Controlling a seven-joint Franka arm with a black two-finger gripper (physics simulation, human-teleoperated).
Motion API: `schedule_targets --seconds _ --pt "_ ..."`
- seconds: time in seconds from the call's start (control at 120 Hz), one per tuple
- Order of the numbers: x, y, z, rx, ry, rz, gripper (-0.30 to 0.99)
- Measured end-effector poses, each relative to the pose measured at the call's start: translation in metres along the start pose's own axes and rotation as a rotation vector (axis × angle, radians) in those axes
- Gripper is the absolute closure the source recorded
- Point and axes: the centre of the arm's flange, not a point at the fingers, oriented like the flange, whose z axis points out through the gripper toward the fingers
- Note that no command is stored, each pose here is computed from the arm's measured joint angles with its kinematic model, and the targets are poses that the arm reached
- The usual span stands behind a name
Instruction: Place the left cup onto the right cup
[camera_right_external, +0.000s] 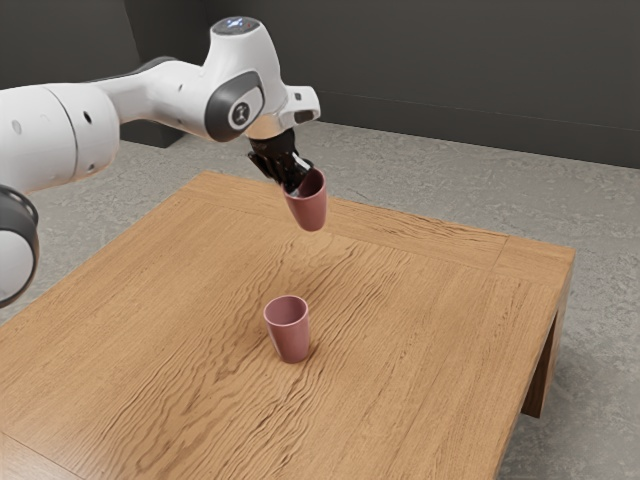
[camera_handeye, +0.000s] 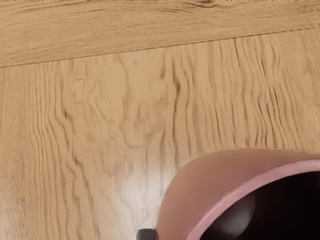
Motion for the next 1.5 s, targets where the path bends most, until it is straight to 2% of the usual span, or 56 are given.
schedule_targets --seconds 0.433,0.733,1.167,1.5 --pt "-0.001 0.041 -0.001 -0.041 -0.003 0.030 0.78" --pt "-0.012 0.046 0.018 -0.045 -0.064 0.000 0.78" --pt "-0.015 0.046 0.022 -0.043 -0.079 -0.033 0.78" --pt "-0.037 0.048 0.005 -0.033 -0.093 -0.050 0.78"
